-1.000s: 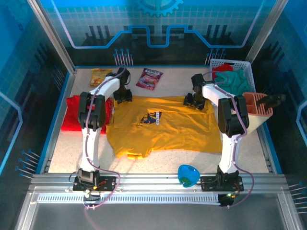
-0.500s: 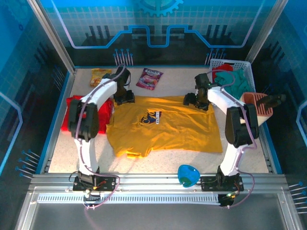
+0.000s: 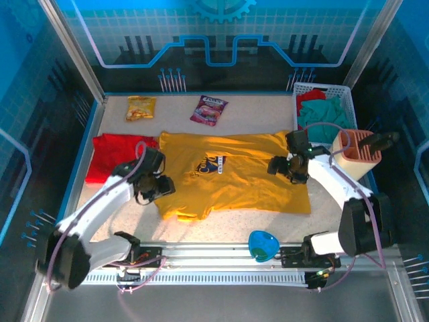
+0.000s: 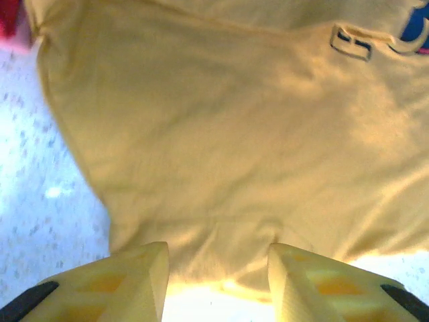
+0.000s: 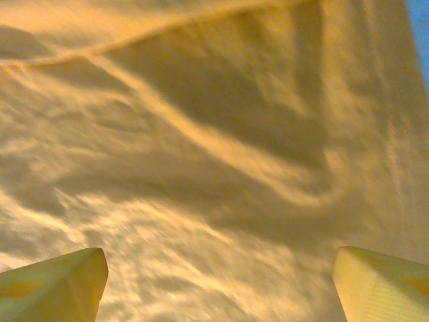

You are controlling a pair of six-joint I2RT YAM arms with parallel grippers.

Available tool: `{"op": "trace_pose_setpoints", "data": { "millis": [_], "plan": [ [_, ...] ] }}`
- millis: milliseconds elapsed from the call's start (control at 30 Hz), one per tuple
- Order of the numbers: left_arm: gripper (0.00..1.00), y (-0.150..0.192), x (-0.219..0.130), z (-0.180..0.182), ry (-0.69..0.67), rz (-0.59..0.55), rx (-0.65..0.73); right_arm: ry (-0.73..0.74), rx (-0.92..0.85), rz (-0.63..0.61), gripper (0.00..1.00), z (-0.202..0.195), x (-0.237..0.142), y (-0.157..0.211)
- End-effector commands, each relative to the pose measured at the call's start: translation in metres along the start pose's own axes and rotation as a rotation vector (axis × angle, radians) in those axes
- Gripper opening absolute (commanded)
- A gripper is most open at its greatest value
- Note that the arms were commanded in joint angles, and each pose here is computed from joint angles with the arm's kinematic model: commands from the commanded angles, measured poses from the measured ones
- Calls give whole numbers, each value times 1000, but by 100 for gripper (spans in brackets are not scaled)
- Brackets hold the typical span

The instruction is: Fold and stack the t-shirts

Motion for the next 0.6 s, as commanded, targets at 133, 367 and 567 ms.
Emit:
{"op": "trace_pose_setpoints", "data": {
  "millis": [133,367,567],
  "plan": [
    [43,52,-7,25,0,49,-238,162,209,25,74,-57,-5,42],
    [44,75,12,0,12,69,-160,134,324,99,80,-83,11,56],
    [44,89,41,-33,-2,67,-77,124,380,113,74,-91,22,58]
  ]
}}
Point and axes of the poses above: each hand's point on the last joint's axis, 136 mm out from that joint toward the fingers, its own x axis out along the fingers, its own z axis along the line the jaws close on, y = z × x, the point moved 10 cm from there along -x, back along the fingers, and after that the axes turned 8 degrees about x, right-handed, at the moved point
